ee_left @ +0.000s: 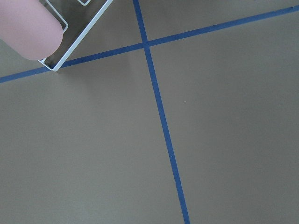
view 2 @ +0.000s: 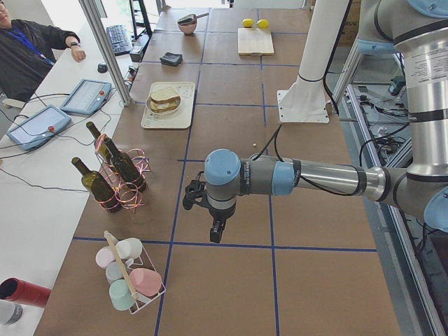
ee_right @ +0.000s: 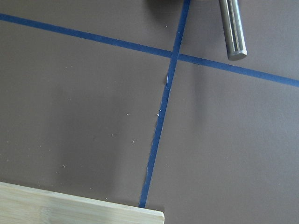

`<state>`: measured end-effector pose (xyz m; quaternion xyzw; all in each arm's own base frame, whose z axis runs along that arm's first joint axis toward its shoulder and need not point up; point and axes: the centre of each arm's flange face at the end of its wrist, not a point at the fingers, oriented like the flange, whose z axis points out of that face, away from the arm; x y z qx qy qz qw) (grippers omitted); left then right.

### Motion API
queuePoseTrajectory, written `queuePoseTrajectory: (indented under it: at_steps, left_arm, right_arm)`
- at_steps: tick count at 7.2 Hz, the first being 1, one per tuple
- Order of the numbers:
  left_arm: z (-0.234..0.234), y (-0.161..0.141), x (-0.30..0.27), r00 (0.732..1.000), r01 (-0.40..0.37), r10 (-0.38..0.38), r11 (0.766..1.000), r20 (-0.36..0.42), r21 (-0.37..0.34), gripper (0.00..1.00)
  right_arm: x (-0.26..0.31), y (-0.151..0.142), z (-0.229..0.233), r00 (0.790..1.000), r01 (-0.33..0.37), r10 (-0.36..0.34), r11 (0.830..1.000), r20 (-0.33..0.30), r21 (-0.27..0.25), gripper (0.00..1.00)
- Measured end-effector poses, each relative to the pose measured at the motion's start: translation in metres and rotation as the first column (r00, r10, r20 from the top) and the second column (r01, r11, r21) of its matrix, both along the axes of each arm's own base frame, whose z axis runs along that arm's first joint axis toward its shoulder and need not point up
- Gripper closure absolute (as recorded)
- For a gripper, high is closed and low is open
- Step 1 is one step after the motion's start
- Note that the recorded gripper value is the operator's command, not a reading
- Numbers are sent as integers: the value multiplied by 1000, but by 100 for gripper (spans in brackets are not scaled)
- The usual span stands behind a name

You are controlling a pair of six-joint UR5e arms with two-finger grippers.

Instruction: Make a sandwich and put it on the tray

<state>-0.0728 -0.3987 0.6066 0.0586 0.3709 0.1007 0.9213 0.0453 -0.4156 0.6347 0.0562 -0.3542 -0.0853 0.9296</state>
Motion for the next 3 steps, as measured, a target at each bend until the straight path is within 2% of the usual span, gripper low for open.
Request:
queuePoseTrajectory:
  at_steps: [3]
  left_arm:
    - [-1,0,0,1000,1,-1,1000,-1,3,0]
  right_arm:
    - [0,3,3,1000,2,-2,1000,-2,-4,0]
